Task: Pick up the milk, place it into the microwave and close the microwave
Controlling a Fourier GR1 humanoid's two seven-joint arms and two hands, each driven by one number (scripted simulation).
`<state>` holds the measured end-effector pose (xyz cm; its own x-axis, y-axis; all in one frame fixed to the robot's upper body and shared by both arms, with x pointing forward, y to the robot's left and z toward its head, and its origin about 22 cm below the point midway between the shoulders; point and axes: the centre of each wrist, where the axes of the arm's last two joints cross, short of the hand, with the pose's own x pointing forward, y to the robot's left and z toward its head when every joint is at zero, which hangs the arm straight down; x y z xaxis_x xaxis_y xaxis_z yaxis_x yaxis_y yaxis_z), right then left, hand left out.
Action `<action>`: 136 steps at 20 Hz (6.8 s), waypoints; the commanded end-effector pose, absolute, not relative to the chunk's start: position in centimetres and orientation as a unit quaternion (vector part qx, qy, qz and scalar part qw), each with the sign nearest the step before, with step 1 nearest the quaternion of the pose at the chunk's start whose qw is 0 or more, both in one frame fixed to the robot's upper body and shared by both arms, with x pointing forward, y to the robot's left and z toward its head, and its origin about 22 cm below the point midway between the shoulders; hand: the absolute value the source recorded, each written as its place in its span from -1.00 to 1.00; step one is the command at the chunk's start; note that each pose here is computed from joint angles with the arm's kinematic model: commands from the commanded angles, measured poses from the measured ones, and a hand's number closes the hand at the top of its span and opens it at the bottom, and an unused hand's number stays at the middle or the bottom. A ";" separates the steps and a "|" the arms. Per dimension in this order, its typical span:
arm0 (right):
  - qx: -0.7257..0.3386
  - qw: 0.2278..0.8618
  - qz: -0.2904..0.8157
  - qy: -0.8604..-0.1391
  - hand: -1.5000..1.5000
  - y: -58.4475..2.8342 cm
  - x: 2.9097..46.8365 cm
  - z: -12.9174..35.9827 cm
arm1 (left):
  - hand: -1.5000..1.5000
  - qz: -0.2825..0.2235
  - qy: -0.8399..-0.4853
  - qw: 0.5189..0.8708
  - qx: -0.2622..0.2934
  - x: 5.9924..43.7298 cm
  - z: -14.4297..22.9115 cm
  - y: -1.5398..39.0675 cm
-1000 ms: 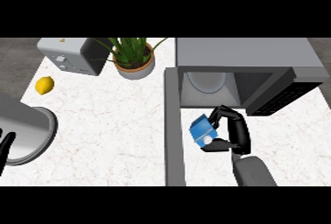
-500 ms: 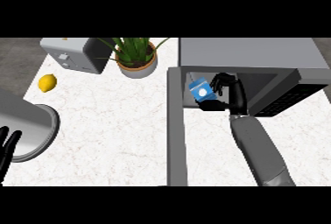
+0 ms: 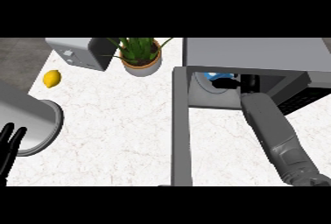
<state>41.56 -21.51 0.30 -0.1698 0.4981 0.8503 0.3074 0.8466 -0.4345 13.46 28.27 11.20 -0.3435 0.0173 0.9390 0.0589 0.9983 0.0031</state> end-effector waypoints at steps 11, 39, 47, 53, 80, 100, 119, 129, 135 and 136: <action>-0.359 0.545 0.192 -0.733 -1.00 -21.0 43.3 1.9 | -1.00 -0.038 -0.813 0.580 -0.010 13.7 10.6 28.0; -0.377 0.526 0.112 -0.754 -1.00 -23.3 43.7 3.1 | -1.00 -0.059 -0.820 0.569 -0.008 12.9 10.6 27.0; -0.328 0.536 0.097 -0.772 -1.00 -25.5 43.8 4.0 | -1.00 -0.057 -0.807 0.588 0.007 12.4 10.0 26.9; -0.273 0.551 0.076 -0.785 -1.00 -27.4 42.9 2.8 | -1.00 -0.054 -0.810 0.584 0.014 12.6 10.4 26.1; -0.075 0.656 0.015 -0.751 -1.00 -24.3 29.6 -12.8 | -1.00 -0.053 -0.798 0.600 -0.030 12.3 8.8 24.8; 0.014 0.631 -0.040 -0.774 -1.00 -27.8 14.8 -13.7 | 1.00 -0.203 -0.758 0.604 -0.139 17.1 7.9 20.7; 0.013 0.603 -0.041 -0.797 -1.00 -33.3 7.9 -10.0 | 1.00 -0.408 -0.685 0.569 -0.204 21.2 3.8 7.8; 0.097 0.543 -0.018 -0.834 -1.00 -31.9 9.2 -5.9 | 1.00 -0.437 -0.637 0.604 -0.195 21.3 0.7 0.8; 0.121 0.527 -0.010 -0.841 -1.00 -30.9 10.6 -3.6 | 1.00 -0.378 -0.658 0.631 -0.162 23.6 0.8 -0.2; 0.132 0.532 0.006 -0.836 -1.00 -31.0 9.8 -3.4 | 1.00 -0.363 -0.668 0.629 -0.163 24.2 0.8 -0.1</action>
<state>9.98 -31.56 -4.50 -0.3763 -0.1573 0.9130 -0.1371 0.9841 0.1130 23.80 0.86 1.99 -0.1889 -0.2056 0.9602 0.6845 0.6736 0.2789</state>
